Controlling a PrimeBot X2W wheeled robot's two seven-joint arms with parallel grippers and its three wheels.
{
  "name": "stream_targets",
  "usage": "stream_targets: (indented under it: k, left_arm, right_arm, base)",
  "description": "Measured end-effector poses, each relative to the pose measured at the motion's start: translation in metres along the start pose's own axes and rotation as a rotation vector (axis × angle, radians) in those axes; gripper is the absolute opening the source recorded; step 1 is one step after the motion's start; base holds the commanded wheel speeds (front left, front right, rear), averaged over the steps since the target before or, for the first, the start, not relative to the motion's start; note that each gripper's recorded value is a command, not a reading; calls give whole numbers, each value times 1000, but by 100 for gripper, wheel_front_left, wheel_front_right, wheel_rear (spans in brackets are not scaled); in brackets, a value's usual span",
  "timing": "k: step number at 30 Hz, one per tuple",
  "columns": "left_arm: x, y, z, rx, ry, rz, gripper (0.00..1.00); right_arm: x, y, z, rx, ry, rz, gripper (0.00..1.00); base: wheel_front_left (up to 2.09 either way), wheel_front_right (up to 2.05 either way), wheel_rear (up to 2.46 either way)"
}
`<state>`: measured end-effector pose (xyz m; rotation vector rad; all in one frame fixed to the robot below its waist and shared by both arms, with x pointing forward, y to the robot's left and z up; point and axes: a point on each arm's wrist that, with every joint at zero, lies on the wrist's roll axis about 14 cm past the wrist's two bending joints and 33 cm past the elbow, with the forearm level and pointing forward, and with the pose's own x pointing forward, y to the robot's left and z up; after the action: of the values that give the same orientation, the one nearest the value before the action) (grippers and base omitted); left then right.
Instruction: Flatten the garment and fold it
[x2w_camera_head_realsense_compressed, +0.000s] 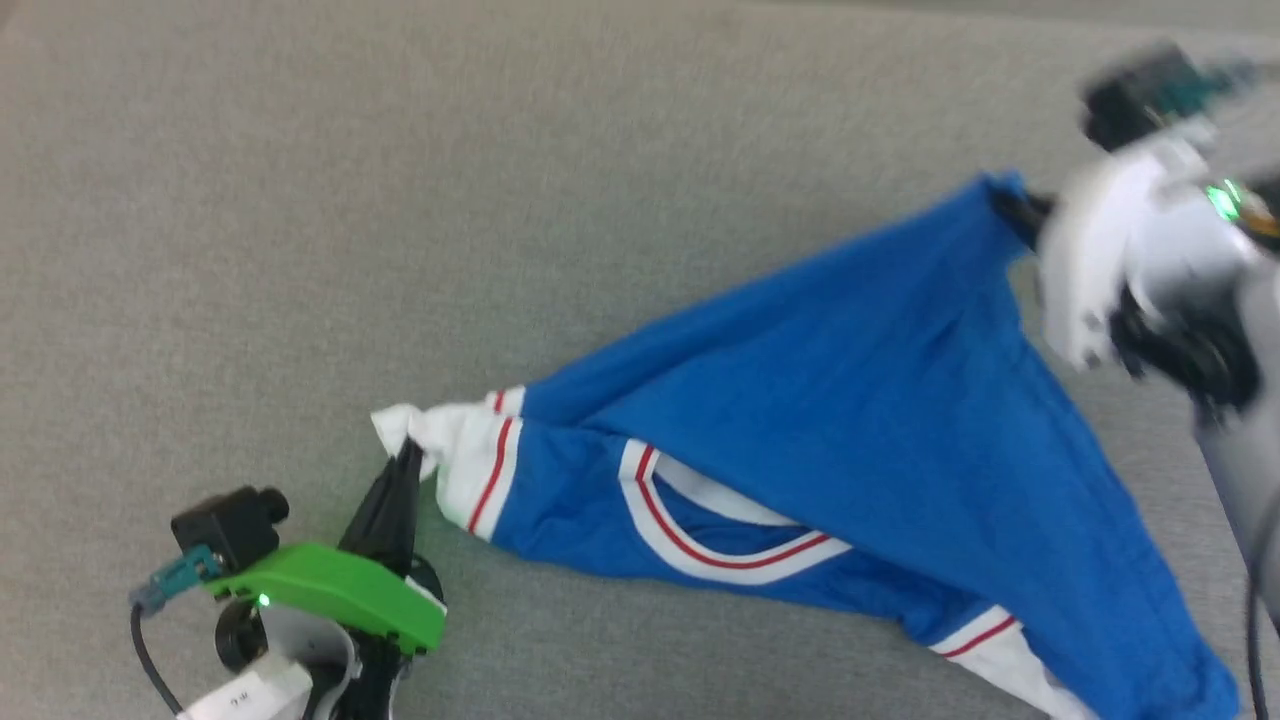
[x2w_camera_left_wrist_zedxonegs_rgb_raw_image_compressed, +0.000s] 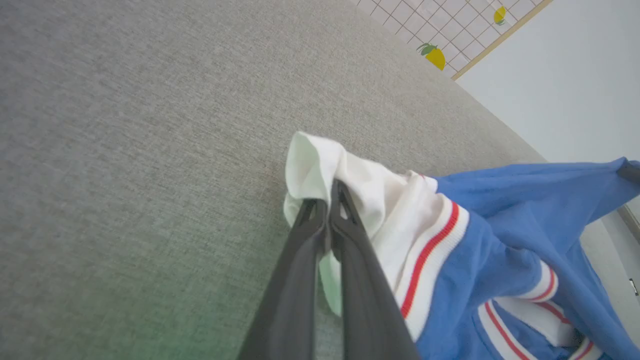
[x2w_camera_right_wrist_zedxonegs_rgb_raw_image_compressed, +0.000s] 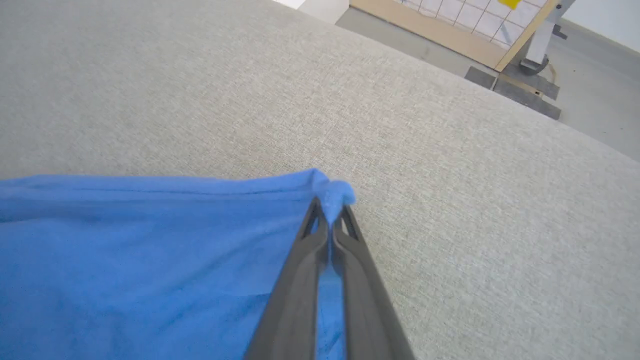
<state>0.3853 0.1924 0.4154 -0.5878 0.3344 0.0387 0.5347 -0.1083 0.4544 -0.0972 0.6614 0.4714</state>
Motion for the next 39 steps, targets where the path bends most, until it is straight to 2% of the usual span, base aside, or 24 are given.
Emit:
stream_targets:
  k: [5,11,14,17,22,23,30,33,39]
  left_arm:
    - [-17,-11,3,-2,-19,-20,0]
    - [-31,-27,6,-1,-37,-61,0]
    - [-38,-39,7,0,-44,-95,0]
    - [-44,-44,9,-8,-55,-114,0]
    - [-46,-67,28,-1,-85,-207,0]
    - [-40,-90,60,45,-130,-295,0]
    - [-14,-155,158,229,-249,-480,0]
    - [3,-173,198,296,-290,-503,0]
    - [41,-201,269,405,-372,-487,0]
  right_arm:
    - [-65,-9,-47,191,-70,-72,0]
    - [-126,17,-119,432,-46,-127,0]
    - [-155,40,-159,543,14,-127,0]
    - [-168,44,-159,578,-15,-121,0]
    - [-182,45,-129,589,-90,-70,0]
    - [-191,36,-95,526,-132,-53,0]
    - [-204,3,-1,334,-205,-77,0]
    - [-203,-10,42,262,-244,-104,0]
    - [-183,-27,125,205,-343,-132,0]
  base:
    - [0,0,0]
    - [0,0,0]
    - [0,0,0]
    - [0,0,0]
    - [0,0,0]
    - [0,0,0]
    - [0,0,0]
    - [0,0,0]
    - [0,0,0]
